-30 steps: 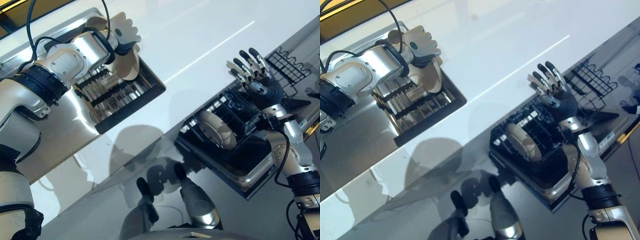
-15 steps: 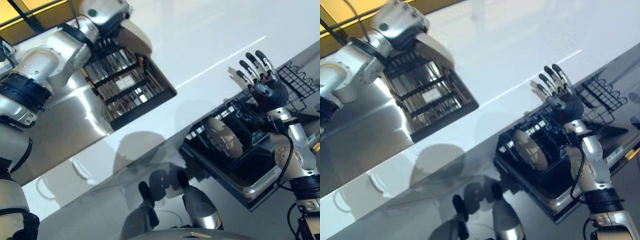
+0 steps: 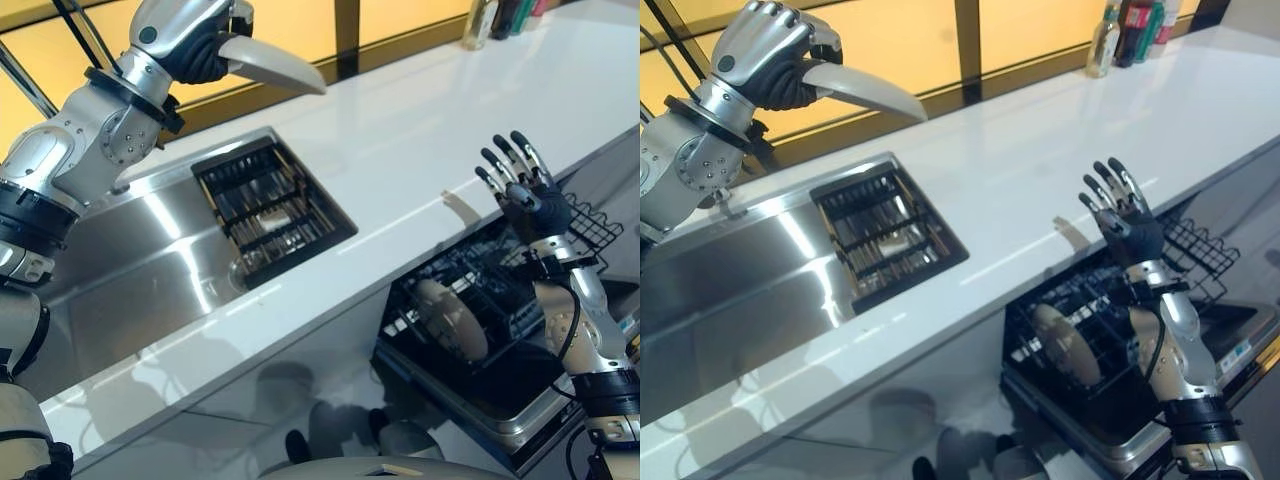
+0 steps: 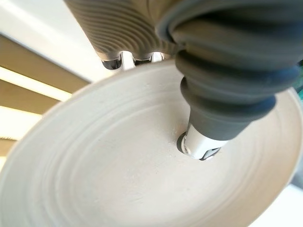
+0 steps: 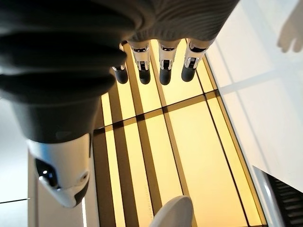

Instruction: Pick up plates and place into dishwasher.

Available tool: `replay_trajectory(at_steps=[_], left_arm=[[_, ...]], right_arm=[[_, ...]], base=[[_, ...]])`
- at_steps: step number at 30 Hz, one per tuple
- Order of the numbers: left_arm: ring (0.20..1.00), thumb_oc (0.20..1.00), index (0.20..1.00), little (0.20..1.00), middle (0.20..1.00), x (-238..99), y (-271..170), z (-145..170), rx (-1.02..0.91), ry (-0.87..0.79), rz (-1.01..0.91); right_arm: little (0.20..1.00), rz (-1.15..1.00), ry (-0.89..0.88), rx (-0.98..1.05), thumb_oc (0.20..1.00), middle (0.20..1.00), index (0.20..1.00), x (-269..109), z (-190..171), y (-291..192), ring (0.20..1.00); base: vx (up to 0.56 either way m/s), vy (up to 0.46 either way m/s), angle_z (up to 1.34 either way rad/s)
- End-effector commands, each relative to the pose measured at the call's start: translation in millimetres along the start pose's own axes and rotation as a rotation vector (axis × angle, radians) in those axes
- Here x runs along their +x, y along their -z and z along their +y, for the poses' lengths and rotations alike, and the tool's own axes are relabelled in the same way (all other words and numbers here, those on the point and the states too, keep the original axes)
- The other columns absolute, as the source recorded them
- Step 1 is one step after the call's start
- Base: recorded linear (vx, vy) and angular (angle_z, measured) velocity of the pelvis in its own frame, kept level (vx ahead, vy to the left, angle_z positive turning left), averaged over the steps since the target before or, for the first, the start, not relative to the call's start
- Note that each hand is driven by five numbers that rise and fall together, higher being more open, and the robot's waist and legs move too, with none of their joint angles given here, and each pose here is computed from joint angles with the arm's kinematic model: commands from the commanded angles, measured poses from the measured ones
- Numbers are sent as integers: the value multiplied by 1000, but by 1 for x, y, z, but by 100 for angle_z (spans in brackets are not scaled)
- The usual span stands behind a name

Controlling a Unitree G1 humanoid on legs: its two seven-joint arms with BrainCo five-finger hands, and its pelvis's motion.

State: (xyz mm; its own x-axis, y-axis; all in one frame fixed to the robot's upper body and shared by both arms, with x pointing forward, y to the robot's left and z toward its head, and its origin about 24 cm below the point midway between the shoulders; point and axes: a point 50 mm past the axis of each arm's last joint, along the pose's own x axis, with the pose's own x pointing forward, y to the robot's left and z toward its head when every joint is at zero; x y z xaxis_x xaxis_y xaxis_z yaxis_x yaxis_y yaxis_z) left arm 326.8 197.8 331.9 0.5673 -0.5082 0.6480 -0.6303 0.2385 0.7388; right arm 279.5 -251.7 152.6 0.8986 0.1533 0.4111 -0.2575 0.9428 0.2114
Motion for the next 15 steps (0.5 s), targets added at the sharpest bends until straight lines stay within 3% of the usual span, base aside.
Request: replay_trajectory(at_steps=[1, 2, 8, 15], left_arm=[[200, 200, 200, 200, 200, -5, 12, 28, -210, -228, 97], [200, 200, 200, 200, 200, -8, 13, 28, -242, -236, 108], [200, 200, 200, 200, 200, -54, -10, -9, -849, -337, 200], [200, 200, 200, 200, 200, -86, -48, -55, -1234, -319, 291]], right_arm=[[1000, -131, 82, -94, 1000, 1000, 1000, -3, -4, -18, 1000], [1000, -128, 89, -99, 1000, 1000, 1000, -4, -3, -18, 1000], [1000, -160, 228, -89, 1000, 1000, 1000, -18, -3, -9, 1000], [1000, -213, 255, -102, 1000, 1000, 1000, -21, 6, -12, 1000]], base=[[-21, -27, -5], [-24, -32, -6], [-22, -44, -6], [-41, -41, 0]])
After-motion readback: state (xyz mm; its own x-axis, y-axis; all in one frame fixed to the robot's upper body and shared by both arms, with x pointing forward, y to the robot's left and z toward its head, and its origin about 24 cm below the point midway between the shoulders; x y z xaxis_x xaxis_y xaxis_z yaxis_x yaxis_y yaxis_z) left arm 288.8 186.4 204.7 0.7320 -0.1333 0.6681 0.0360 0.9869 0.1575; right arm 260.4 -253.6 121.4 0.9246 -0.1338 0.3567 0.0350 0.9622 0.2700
